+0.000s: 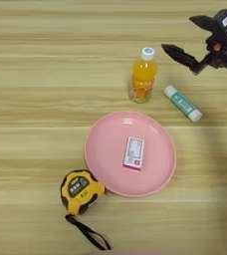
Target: Move the objects on the table
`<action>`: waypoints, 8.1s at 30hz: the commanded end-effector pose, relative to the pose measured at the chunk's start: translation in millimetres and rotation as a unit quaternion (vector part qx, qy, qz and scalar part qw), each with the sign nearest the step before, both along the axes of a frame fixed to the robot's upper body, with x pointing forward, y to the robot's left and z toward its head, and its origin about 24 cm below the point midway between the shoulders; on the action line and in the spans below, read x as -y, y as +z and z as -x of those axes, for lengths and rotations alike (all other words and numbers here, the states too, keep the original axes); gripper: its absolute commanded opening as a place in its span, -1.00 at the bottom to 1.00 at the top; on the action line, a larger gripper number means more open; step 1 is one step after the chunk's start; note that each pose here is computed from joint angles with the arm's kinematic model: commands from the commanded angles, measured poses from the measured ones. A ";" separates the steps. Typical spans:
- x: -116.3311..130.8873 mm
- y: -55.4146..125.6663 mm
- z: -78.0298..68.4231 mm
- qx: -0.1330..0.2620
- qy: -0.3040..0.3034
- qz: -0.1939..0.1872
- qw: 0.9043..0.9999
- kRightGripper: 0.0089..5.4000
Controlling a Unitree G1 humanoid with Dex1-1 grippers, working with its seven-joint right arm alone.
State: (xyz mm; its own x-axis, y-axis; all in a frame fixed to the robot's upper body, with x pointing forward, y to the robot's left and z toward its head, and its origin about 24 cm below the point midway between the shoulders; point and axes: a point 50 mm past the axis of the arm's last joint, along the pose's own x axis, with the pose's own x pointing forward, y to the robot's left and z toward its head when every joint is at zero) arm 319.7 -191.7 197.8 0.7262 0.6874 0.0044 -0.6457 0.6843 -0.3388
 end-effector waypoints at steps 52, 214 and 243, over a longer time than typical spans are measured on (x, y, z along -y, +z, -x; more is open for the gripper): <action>-123.6 -51.6 46.9 -0.129 0.422 0.133 0.887 0.99; -109.5 -100.3 6.9 -0.103 0.319 0.187 0.923 0.50; -101.6 -66.0 6.2 -0.052 0.310 0.153 0.937 0.99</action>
State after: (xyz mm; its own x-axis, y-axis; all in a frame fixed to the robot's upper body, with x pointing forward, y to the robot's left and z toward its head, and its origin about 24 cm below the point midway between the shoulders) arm 301.0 -87.5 83.8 0.0980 0.9129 -0.3963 -0.9767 0.0118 -0.2143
